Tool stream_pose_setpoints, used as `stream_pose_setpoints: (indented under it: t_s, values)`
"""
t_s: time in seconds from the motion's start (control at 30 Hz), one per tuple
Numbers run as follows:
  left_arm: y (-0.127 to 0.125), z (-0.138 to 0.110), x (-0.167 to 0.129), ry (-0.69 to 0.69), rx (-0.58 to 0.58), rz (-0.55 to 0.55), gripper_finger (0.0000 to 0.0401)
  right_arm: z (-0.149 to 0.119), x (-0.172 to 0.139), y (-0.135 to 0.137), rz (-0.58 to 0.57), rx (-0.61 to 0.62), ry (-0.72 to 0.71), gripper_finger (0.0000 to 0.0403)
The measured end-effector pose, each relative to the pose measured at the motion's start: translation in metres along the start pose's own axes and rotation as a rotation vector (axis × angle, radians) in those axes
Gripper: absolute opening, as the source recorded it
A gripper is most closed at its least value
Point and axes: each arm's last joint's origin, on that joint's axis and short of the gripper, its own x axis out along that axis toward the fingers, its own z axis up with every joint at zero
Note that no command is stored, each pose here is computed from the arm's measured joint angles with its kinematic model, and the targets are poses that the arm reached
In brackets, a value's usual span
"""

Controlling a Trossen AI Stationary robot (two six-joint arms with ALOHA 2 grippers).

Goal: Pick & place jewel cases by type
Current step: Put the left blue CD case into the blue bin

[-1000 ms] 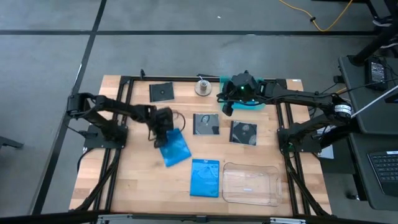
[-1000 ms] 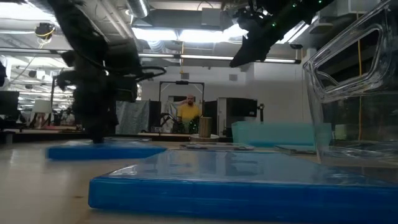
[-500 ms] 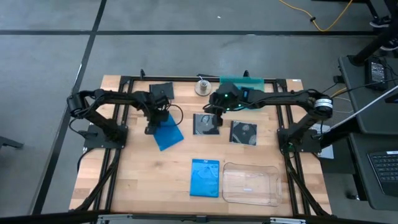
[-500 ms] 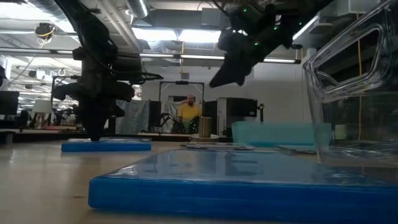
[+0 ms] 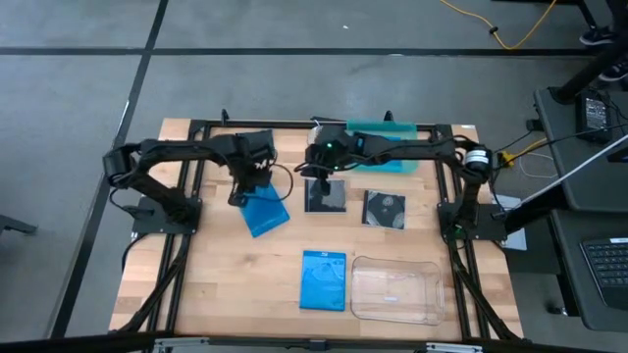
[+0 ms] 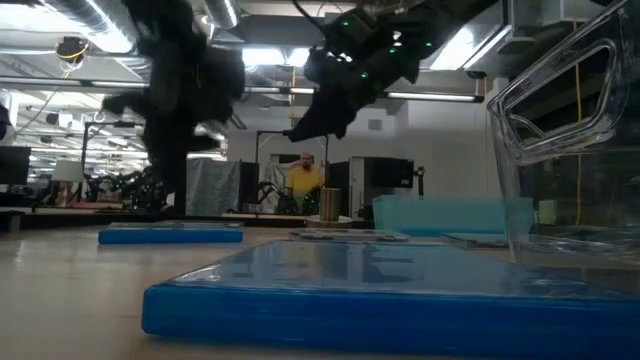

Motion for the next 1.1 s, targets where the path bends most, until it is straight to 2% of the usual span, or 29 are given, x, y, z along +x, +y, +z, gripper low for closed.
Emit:
stream_pose_setpoints:
  t_s: [0.13, 0.27, 0.4, 0.53, 0.7, 0.77, 0.87, 1.0, 1.1]
  values:
    - [-0.008, 0.002, -0.043, -0.174, -0.237, 0.004, 0.0011, 0.0, 0.014, -0.004, 0.006, -0.056, 0.036, 0.0011]
    - [-0.024, -0.02, -0.055, -0.276, -0.568, -0.066, 0.0012, -0.015, 0.033, -0.008, 0.037, -0.088, 0.087, 0.0009]
    - [-0.045, -0.048, -0.045, -0.329, -0.855, -0.107, 0.002, -0.026, 0.047, -0.01, 0.053, -0.142, 0.114, 0.0005]
    - [-0.063, -0.071, -0.017, -0.372, -1.053, -0.169, 0.0053, -0.037, 0.061, -0.012, 0.077, -0.143, 0.143, 0.0008]
    - [-0.073, -0.084, 0.016, -0.468, -1.224, -0.236, 0.0123, -0.033, 0.078, -0.012, 0.103, -0.167, 0.168, 0.0005]
    - [-0.075, -0.086, 0.025, -0.505, -1.274, -0.232, 0.0153, -0.028, 0.084, -0.01, 0.117, -0.194, 0.185, 0.0004]
    - [-0.078, -0.09, 0.038, -0.485, -1.34, -0.205, 0.0191, -0.022, 0.093, -0.009, 0.134, -0.208, 0.213, 0.0006]
    - [-0.084, -0.092, 0.046, -0.459, -1.412, -0.165, 0.0224, -0.028, 0.103, -0.012, 0.151, -0.205, 0.274, 0.0009]
    - [-0.086, -0.092, 0.049, -0.465, -1.45, -0.117, 0.0235, -0.032, 0.107, -0.013, 0.167, -0.204, 0.279, 0.0009]
